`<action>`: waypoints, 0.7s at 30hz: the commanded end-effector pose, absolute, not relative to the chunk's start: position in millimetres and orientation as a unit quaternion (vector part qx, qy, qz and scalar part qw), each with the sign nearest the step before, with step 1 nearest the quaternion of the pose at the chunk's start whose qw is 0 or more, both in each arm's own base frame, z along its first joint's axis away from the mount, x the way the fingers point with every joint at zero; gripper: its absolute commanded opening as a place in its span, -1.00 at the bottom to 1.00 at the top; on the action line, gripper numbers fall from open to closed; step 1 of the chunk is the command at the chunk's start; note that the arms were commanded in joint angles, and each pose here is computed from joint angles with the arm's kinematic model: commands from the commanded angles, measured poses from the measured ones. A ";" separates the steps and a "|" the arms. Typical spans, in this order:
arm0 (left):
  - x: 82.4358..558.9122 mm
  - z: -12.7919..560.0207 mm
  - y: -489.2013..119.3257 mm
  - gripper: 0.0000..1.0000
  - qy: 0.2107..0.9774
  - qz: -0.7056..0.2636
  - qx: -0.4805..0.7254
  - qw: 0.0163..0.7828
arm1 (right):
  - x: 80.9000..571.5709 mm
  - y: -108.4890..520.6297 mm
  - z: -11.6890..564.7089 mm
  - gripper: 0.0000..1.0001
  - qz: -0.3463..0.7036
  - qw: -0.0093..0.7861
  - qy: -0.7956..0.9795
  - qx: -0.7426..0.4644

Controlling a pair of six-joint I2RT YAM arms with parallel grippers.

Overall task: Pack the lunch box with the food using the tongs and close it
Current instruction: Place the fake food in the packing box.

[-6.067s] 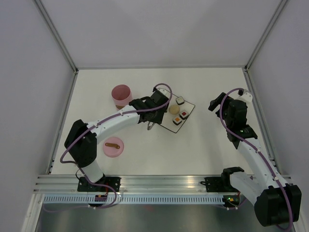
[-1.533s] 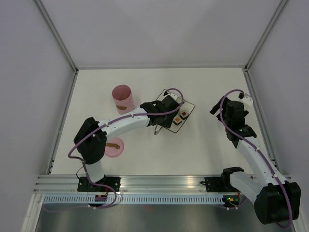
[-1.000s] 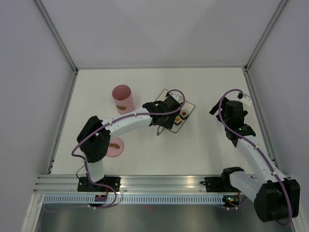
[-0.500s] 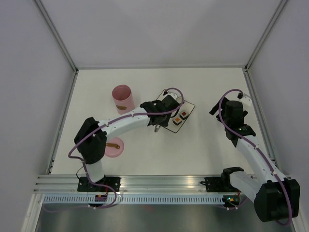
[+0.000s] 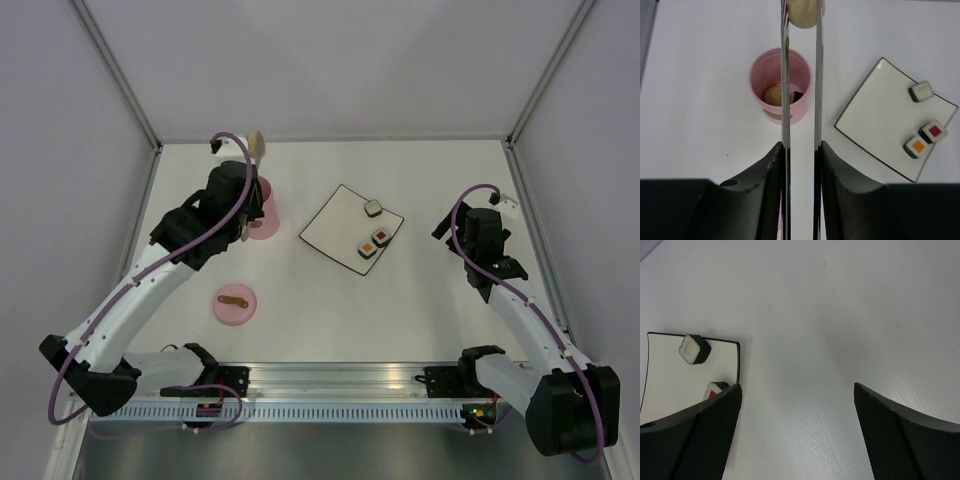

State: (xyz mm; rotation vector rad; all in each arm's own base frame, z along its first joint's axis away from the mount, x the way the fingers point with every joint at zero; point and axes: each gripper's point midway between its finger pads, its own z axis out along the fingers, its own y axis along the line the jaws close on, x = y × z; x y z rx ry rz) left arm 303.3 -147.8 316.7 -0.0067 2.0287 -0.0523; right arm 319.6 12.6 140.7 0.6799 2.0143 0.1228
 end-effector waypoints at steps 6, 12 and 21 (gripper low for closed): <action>299.8 269.5 -108.9 -0.60 0.882 0.009 -0.026 0.470 | 325.6 17.2 143.8 0.96 0.066 0.491 0.823 0.279; 301.3 254.1 -116.4 -0.59 0.894 0.000 -0.027 0.447 | 323.0 16.9 141.4 0.96 0.064 0.486 0.826 0.279; 301.2 245.1 -113.3 -0.48 0.899 0.006 -0.035 0.436 | 324.0 17.5 136.4 0.96 0.063 0.482 0.829 0.278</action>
